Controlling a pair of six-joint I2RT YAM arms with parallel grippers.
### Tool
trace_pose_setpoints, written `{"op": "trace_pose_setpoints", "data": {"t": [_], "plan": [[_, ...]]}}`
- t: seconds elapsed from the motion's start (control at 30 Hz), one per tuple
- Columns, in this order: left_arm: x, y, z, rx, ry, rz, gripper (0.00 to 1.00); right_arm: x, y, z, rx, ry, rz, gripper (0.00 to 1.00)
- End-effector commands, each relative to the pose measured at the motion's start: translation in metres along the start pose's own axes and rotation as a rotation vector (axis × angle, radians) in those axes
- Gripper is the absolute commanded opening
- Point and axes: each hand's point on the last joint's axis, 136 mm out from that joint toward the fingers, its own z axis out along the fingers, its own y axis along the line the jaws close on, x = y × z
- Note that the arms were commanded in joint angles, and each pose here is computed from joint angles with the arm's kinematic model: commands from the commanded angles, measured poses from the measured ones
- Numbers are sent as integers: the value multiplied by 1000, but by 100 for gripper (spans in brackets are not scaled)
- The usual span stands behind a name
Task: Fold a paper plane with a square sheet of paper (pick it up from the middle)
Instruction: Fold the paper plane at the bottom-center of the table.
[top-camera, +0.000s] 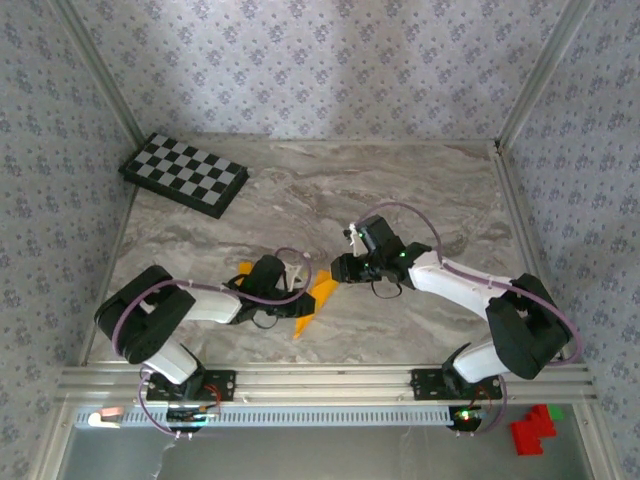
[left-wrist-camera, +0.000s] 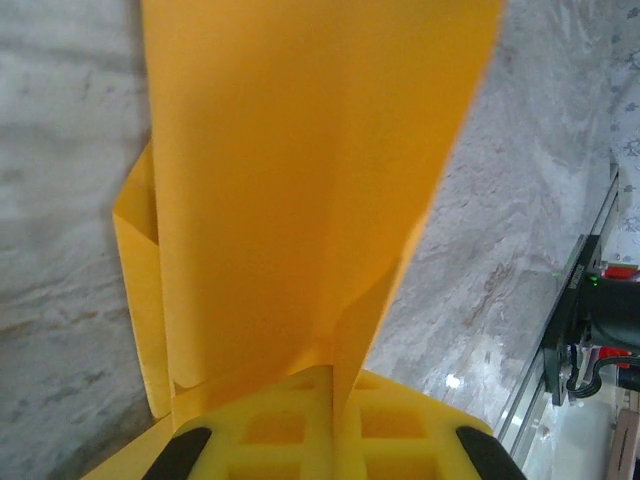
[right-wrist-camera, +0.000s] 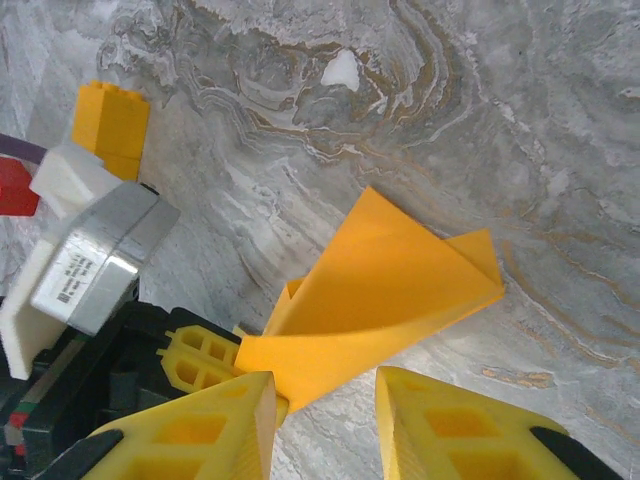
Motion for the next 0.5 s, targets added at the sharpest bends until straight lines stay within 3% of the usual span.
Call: {"op": "trace_pose_setpoints", "data": {"t": [0.0,0.47], "plan": [[2,0,1,23,8,-12,0,-4,2,0,27,0,-42,33],[5,13,1,-2,13,-56,0,-3,3,2,51,9,-68,33]]}}
